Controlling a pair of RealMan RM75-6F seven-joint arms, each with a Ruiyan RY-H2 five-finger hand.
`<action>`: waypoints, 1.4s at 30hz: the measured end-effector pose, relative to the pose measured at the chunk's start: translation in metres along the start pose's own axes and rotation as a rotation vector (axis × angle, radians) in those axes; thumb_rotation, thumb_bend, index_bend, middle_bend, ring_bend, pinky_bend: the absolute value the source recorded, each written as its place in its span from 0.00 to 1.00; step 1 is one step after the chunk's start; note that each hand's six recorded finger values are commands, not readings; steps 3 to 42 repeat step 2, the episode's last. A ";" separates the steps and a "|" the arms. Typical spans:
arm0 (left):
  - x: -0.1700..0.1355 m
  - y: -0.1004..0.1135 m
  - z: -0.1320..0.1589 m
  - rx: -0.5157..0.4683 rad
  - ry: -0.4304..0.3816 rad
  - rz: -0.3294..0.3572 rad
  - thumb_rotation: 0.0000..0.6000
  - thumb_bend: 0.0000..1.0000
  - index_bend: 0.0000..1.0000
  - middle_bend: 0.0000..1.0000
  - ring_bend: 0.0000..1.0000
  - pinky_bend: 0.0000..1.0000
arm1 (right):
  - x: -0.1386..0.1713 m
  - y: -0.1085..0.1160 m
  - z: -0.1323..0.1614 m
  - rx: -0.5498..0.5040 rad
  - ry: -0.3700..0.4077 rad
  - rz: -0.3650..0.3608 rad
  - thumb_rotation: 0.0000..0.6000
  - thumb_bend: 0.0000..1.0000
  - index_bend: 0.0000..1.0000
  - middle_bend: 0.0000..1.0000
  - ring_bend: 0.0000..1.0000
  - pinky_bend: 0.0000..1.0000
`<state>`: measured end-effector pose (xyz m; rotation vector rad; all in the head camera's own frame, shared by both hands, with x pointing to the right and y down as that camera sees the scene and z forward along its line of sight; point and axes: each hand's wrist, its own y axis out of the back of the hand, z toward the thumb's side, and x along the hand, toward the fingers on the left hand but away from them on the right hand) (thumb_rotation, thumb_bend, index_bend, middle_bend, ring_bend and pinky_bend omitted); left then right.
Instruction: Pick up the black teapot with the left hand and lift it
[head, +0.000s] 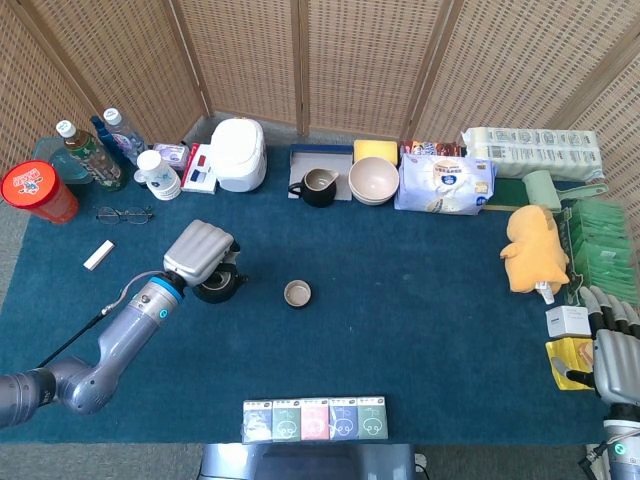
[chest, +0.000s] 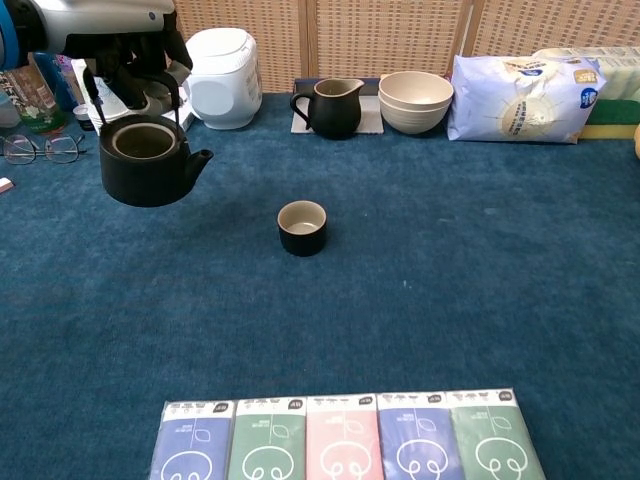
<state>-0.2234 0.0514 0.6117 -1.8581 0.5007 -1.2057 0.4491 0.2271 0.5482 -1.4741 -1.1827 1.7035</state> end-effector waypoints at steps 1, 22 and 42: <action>0.000 0.000 0.000 0.001 0.000 0.000 1.00 0.43 0.77 0.93 0.81 0.95 | 0.000 0.000 0.000 0.000 0.000 0.000 1.00 0.00 0.00 0.00 0.00 0.00; 0.001 0.000 0.000 0.002 0.001 0.000 1.00 0.43 0.77 0.93 0.81 0.95 | 0.000 0.000 0.000 0.000 -0.001 0.000 1.00 0.00 0.00 0.00 0.00 0.00; 0.001 0.000 0.000 0.002 0.001 0.000 1.00 0.43 0.77 0.93 0.81 0.95 | 0.000 0.000 0.000 0.000 -0.001 0.000 1.00 0.00 0.00 0.00 0.00 0.00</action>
